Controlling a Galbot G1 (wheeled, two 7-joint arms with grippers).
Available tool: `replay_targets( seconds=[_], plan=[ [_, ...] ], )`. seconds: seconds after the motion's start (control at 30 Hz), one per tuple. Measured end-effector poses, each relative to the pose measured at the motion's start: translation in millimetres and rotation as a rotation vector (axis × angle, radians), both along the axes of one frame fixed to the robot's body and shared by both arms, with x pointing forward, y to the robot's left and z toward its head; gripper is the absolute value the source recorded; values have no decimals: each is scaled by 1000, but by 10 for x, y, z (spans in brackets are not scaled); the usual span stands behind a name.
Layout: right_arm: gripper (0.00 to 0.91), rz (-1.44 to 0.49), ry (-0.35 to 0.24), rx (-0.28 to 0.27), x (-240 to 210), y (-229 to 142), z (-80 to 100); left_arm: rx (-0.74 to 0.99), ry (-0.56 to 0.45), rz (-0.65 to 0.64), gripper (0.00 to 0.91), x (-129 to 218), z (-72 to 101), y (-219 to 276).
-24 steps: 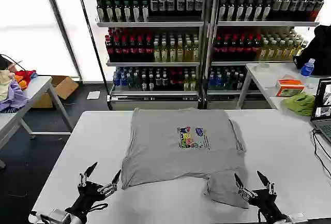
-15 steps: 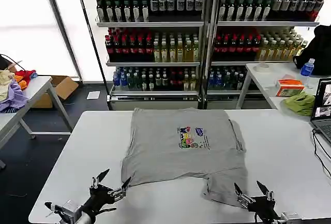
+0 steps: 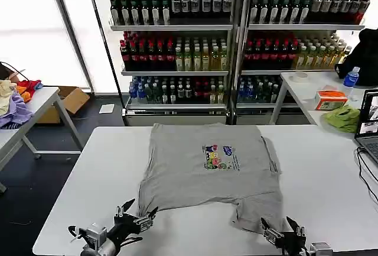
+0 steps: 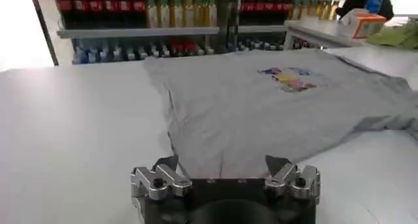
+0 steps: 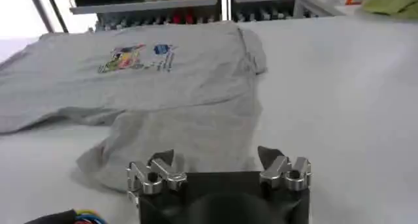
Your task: Fold and organize the clothes.
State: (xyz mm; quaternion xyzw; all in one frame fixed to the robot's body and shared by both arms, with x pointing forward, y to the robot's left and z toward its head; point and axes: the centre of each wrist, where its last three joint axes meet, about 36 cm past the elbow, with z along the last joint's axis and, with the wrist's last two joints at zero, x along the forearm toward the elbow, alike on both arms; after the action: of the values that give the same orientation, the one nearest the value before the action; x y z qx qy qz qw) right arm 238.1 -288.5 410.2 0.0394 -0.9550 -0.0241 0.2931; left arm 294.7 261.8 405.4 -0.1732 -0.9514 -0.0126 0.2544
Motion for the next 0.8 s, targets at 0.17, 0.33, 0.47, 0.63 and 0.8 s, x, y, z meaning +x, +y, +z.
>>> replay_targets(
  seconds=[0.17,0.33,0.47,0.63,0.8],
  plan=[
    [0,19,8,5,-50,50,-35,25,-1,2,705,44,-91,-19],
    [0,33,11,5,-96,58,-57,61,-2,2,393,31,-209,-39],
    [0,42,8,12,-127,70,-75,83,-17,0,10,2,-264,-53],
    [0,52,-5,17,-137,58,-87,97,-30,6,0,-14,-324,-63],
    [0,73,-30,23,-144,44,-62,98,-43,12,0,-20,-363,-82]
  ],
)
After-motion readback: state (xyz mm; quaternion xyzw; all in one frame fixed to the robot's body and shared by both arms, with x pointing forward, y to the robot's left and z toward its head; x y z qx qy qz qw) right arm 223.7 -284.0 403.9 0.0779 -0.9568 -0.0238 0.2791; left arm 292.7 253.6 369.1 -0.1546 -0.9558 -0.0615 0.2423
